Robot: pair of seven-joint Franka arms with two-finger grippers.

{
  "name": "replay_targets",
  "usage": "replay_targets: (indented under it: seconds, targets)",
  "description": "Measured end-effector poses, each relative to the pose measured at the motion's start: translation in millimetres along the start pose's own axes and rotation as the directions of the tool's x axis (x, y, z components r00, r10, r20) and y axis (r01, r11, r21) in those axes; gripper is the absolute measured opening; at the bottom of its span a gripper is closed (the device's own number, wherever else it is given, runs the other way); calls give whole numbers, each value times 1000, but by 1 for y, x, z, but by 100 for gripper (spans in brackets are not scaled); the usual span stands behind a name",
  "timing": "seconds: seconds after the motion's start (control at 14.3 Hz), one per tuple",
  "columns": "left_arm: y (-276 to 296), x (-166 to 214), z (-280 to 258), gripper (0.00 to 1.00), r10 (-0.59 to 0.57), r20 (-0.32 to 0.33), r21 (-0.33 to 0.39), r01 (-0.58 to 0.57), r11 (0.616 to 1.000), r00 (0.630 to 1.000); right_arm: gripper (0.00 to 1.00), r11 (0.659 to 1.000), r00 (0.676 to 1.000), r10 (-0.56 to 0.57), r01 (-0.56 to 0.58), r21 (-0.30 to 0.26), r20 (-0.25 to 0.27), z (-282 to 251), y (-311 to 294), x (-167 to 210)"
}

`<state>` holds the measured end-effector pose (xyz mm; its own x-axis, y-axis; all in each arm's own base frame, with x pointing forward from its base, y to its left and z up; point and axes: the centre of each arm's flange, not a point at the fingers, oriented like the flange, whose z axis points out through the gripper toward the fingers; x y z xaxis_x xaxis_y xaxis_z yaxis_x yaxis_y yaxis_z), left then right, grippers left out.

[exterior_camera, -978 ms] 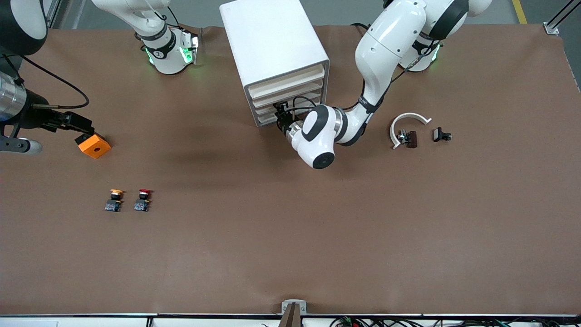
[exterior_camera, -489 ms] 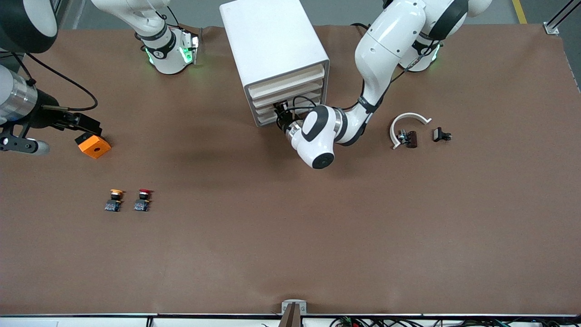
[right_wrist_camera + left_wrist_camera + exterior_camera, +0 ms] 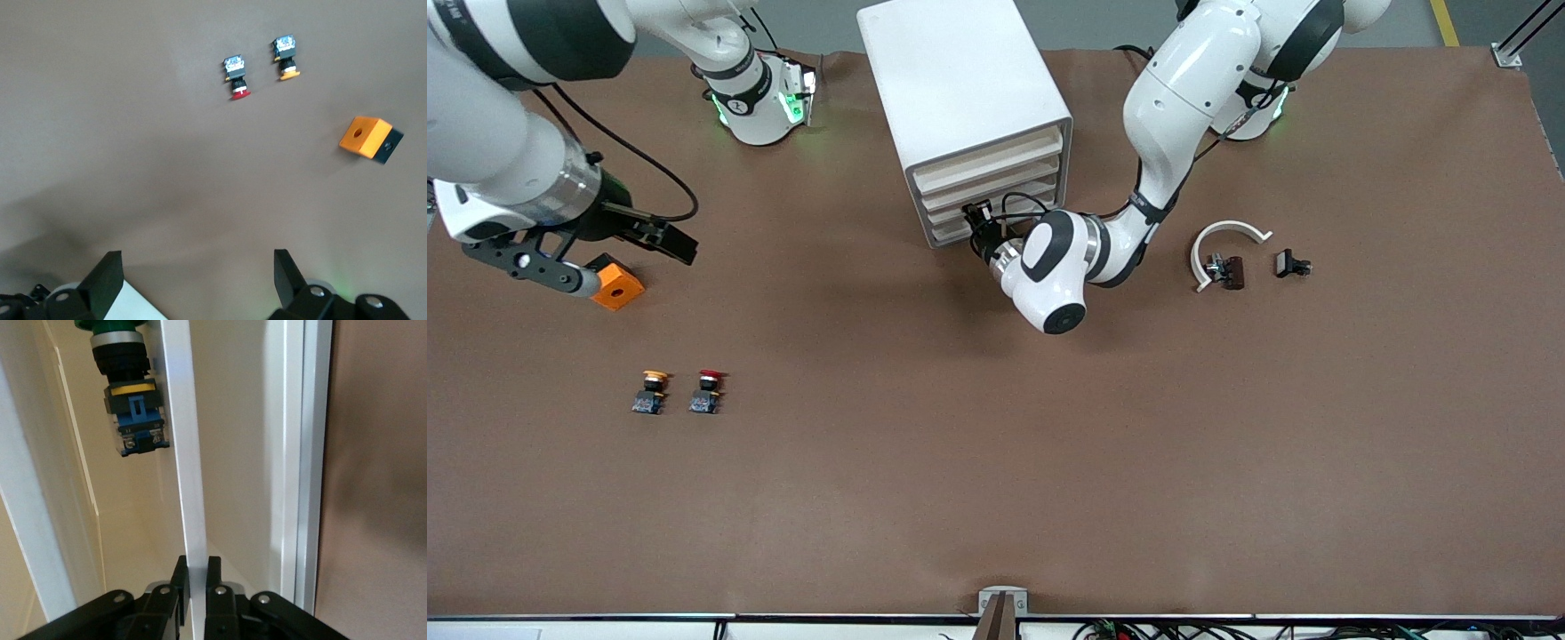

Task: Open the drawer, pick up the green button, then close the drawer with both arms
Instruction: 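Pull the drawer open with the left gripper while the right gripper approaches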

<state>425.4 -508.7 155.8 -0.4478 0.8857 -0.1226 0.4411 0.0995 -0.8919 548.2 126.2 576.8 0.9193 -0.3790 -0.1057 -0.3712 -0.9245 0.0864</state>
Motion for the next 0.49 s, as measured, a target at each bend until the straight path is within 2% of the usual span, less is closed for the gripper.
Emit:
replay_targets:
  seconds: [0.21, 0.49]
  targets:
    - [6, 0, -12, 13, -2, 18, -4, 2, 1000, 1000, 100, 999, 999, 52, -52, -9, -1, 3, -25, -16]
    - [22, 5, -53, 13, -11, 80, -21, 13, 1000, 997, 100, 994, 994, 109, -109, -15, 0, 6, -36, -23]
